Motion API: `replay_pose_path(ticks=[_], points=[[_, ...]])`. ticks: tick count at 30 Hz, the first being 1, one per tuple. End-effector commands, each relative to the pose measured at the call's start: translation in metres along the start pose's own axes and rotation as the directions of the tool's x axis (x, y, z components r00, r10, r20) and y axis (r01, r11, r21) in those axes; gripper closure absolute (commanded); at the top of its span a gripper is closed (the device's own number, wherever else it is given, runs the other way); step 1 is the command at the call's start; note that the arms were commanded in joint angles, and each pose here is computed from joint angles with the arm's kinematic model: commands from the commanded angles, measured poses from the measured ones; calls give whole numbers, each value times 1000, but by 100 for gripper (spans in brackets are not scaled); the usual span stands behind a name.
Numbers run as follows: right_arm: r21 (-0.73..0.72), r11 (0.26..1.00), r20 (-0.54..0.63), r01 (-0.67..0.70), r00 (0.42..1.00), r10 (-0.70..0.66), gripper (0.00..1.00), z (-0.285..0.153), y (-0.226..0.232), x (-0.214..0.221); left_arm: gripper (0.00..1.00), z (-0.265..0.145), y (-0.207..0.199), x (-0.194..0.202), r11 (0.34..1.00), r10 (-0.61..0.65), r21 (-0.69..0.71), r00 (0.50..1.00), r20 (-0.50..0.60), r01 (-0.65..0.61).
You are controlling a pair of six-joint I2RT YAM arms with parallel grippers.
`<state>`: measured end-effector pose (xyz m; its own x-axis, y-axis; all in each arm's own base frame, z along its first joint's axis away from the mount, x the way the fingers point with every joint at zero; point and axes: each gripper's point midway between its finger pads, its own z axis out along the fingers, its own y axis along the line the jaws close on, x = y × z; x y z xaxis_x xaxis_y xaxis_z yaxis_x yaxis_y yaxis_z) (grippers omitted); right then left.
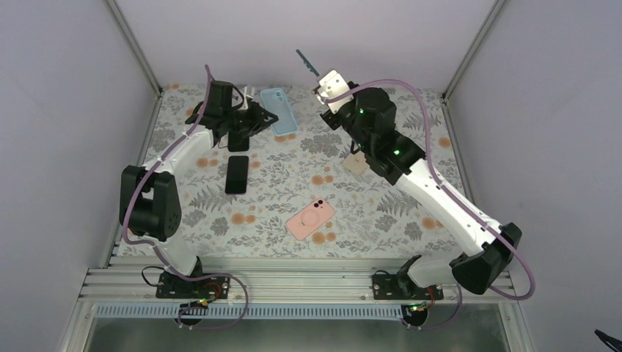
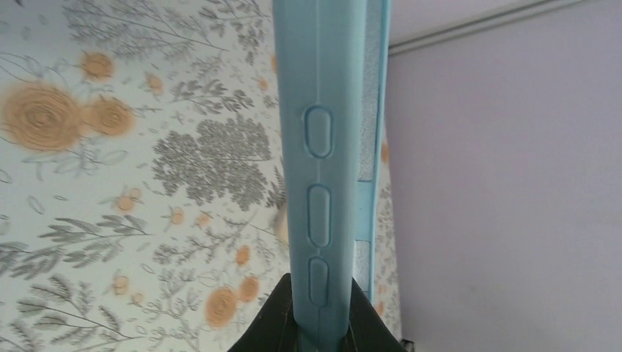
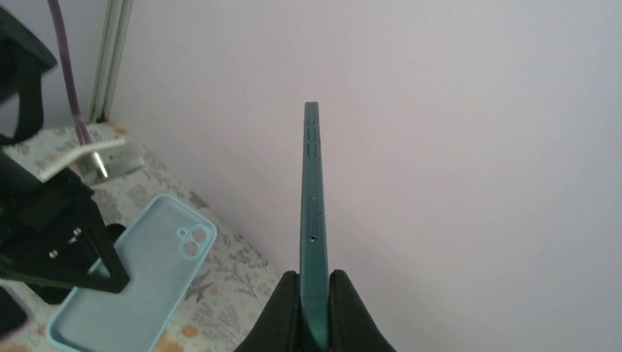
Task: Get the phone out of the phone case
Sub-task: Remove the phone case from the phone, then place the phone case at the center of the board.
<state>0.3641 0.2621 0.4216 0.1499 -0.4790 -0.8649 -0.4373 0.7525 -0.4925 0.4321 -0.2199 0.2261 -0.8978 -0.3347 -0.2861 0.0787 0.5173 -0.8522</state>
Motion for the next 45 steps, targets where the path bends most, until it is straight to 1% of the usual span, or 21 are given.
replay_pose_path(ticks=[1, 3, 6, 8, 14, 18, 21, 24, 28, 35, 45], points=[[-2, 997, 36, -79, 996, 79, 96, -6, -12, -10, 98, 0, 13, -14, 992, 102, -74, 994, 44, -99], [8, 996, 28, -91, 995, 91, 96, -7, -20, -5, 98, 2, 20, -18, 980, 164, -117, 986, 36, -159], [19, 994, 12, -107, 994, 107, 96, -10, -29, 5, 98, 8, 39, -20, 957, 227, -185, 974, -3, -224], [22, 992, 1, -121, 993, 121, 96, -11, -33, 12, 98, 12, 52, -19, 949, 232, -214, 972, -26, -232], [14, 988, -15, -152, 988, 153, 96, -9, -37, 21, 98, 29, 67, -19, 937, 284, -181, 954, -99, -298], [3, 987, -26, -161, 987, 161, 96, -9, -36, 25, 98, 37, 74, -26, 929, 315, -158, 939, -136, -335], [2, 986, -32, -166, 986, 166, 96, -9, -37, 29, 98, 42, 79, -32, 933, 318, -125, 936, -151, -337], [5, 986, -38, -166, 985, 166, 96, -9, -38, 32, 98, 49, 90, -36, 926, 327, -134, 928, -179, -352], [3, 987, -48, -163, 985, 163, 96, -9, -38, 35, 98, 55, 109, -37, 921, 313, -169, 924, -222, -352], [1, 987, -59, -163, 985, 163, 96, -8, -37, 40, 98, 58, 140, -49, 916, 275, -232, 933, -230, -327], [-5, 987, -67, -161, 985, 160, 96, -5, -36, 42, 97, 67, 168, -53, 900, 255, -280, 924, -284, -334]])
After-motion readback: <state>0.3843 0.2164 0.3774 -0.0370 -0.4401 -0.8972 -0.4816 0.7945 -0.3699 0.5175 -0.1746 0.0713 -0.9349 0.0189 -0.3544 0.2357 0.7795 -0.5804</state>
